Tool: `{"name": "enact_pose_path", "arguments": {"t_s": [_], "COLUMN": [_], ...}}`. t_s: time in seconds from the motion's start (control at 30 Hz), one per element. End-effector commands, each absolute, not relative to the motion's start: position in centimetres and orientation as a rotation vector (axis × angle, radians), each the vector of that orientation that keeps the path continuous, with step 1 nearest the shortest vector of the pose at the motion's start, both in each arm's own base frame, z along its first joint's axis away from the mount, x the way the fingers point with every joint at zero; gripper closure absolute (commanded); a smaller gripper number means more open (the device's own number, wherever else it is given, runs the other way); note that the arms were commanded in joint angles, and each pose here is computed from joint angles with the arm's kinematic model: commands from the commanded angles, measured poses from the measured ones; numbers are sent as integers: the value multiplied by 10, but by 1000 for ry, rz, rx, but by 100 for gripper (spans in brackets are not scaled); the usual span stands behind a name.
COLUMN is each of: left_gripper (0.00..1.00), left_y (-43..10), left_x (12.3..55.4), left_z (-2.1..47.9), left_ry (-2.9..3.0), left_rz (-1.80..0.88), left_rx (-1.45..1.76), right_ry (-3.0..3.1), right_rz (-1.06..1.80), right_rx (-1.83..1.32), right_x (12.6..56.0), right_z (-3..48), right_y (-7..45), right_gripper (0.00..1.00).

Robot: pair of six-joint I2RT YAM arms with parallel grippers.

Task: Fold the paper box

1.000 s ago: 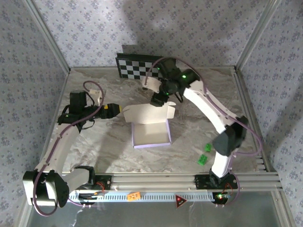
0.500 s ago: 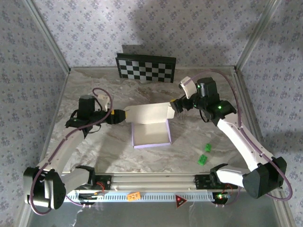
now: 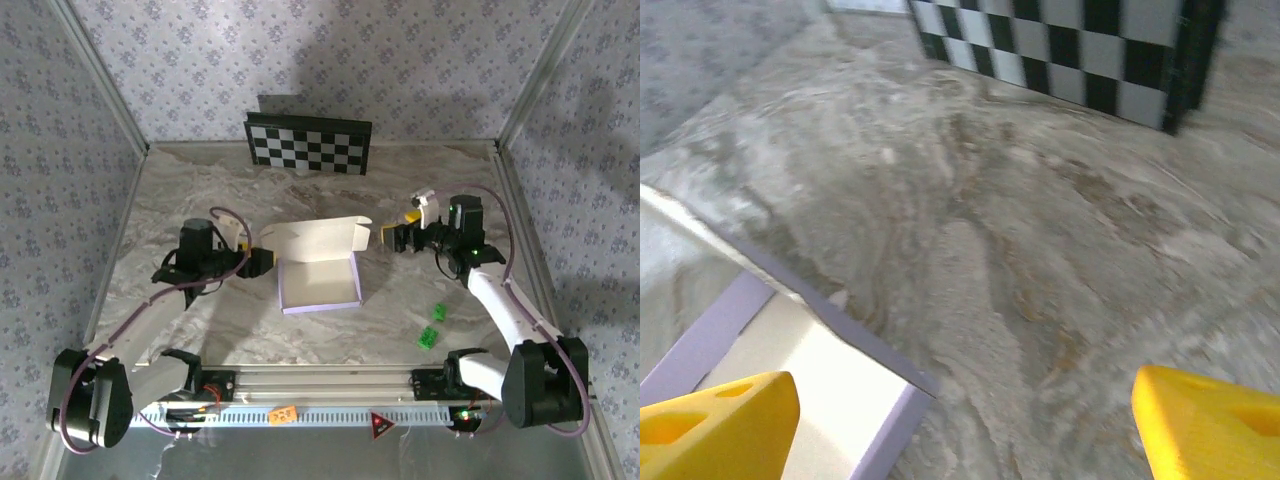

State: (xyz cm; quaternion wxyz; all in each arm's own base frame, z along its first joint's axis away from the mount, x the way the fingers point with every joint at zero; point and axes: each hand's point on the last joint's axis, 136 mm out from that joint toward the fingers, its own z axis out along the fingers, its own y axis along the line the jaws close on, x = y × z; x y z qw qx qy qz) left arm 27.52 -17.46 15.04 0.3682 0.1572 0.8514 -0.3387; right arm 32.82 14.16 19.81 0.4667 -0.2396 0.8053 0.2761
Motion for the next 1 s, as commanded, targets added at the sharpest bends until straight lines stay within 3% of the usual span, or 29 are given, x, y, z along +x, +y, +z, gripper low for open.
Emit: {"name": "enact_pose_path", "arguments": {"t_s": [0.0,0.07,0.13,0.4,0.97], "left_gripper": [33,41,42,42,73], "left_y": [-173,-174,-177,-189,-188], "left_x": [289,294,297,297,294], "left_z": [161,159,160,171,179], "left_ry": [2076,2072,2069,2046,2065], "left_rz": [-796,-792,-795,-807,-753], "left_rx": [427,424,435,533,554], "right_ry": [1834,1826,1815,1829,1858], "right_rz": [774,808,836,811,766], "right_rx": [-792,-851,-918,-1001,-1049], "right_x": [319,317,314,321,324], "right_z": [204,196,189,175,175], "right_y": [168,177,188,206,212], "right_gripper": [15,24,31,39,67]}}
